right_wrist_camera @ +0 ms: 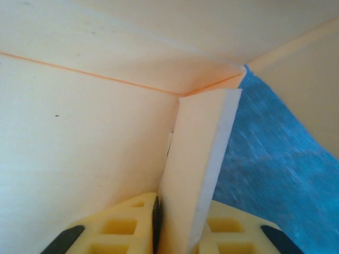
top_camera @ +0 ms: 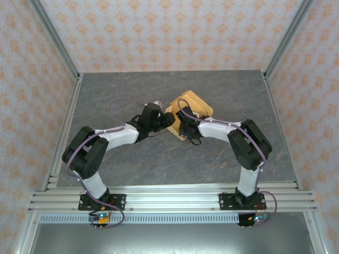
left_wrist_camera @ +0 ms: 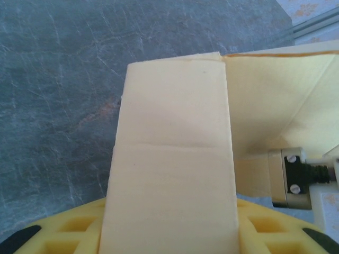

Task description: Fold the paper box

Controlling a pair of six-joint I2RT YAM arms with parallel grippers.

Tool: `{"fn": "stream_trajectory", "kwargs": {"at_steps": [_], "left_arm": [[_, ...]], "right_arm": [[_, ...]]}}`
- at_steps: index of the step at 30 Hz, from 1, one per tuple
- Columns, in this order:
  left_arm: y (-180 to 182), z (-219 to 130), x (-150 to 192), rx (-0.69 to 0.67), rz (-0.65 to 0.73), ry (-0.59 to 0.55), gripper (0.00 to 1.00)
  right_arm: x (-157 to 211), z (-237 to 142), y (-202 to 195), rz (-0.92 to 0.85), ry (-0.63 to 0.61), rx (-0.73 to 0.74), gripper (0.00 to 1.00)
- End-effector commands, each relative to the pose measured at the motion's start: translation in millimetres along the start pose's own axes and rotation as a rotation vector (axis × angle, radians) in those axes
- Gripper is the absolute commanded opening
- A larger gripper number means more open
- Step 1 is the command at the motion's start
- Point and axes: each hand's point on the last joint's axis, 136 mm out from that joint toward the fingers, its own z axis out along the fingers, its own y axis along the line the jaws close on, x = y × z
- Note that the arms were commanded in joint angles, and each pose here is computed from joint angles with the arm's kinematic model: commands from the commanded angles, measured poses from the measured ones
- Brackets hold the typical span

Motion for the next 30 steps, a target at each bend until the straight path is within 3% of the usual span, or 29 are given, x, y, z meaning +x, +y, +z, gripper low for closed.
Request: {"fn": "stream_trajectory", "kwargs": {"at_steps": [1,12,18,25,30], "left_arm": [[7,2,2,-0.031,-0.028,-0.019,0.36],[-20,-18,-18,0.087,-0.125,-0.11,0.36],[-42,-34,-29,0.176,-0.209,-0.131,0.36],[-69,-46,-37,0.309,-0.348,-0.126,0.37],[-78,-48,-37,0.37,-0.462,-0.089,0.37]], "right_arm": [[25,-19,1,-0.075,0.044,-0.025,0.26],[-23,-128,9,0.039,-0.328,-0.307,0.5],[-23,-165,-38,0.415,-0.498,-0.455,0.65],[-23,-171,-46,0.763,-0.493,-0.719,0.79],[-37,-164,-41,0.948,-0.422,-0.831,0.83]]}}
